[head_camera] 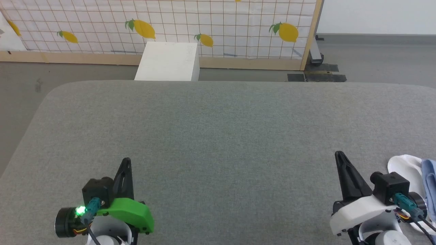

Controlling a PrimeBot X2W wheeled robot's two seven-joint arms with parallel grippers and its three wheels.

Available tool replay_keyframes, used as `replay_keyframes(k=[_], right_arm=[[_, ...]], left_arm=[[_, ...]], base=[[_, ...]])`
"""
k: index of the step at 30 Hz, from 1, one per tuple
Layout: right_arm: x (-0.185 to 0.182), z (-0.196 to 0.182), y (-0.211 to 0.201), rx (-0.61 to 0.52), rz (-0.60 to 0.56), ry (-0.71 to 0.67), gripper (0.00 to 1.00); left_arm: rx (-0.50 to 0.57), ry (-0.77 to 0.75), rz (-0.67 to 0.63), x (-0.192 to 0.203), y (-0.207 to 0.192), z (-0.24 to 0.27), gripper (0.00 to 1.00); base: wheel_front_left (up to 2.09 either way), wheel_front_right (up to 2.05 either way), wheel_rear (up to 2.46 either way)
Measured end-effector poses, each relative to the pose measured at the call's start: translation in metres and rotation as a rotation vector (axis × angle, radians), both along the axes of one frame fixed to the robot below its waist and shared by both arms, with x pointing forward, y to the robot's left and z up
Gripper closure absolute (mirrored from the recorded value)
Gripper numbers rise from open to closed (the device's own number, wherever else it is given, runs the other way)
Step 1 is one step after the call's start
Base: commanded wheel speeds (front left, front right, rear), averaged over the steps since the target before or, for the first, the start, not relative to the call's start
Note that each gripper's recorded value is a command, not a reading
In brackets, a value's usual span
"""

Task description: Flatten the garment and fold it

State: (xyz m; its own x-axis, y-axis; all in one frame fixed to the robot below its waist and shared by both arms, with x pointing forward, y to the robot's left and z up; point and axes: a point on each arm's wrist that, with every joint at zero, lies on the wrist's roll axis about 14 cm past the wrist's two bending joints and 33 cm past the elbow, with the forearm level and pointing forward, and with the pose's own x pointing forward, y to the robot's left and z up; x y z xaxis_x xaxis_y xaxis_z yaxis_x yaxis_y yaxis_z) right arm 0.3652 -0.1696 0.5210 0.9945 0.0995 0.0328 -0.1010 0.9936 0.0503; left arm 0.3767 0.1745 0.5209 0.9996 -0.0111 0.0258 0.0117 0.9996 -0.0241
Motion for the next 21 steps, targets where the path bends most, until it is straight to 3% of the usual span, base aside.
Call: replay_keyframes(k=[21], right_arm=[[0.0036,0.0026,0.005,-0.047,0.017,0.015,1.0]], left_arm=[[0.029,0.006,0.002,0.0,0.0009,0.0057,1.0]], base=[[0.0,0.0,0.0]])
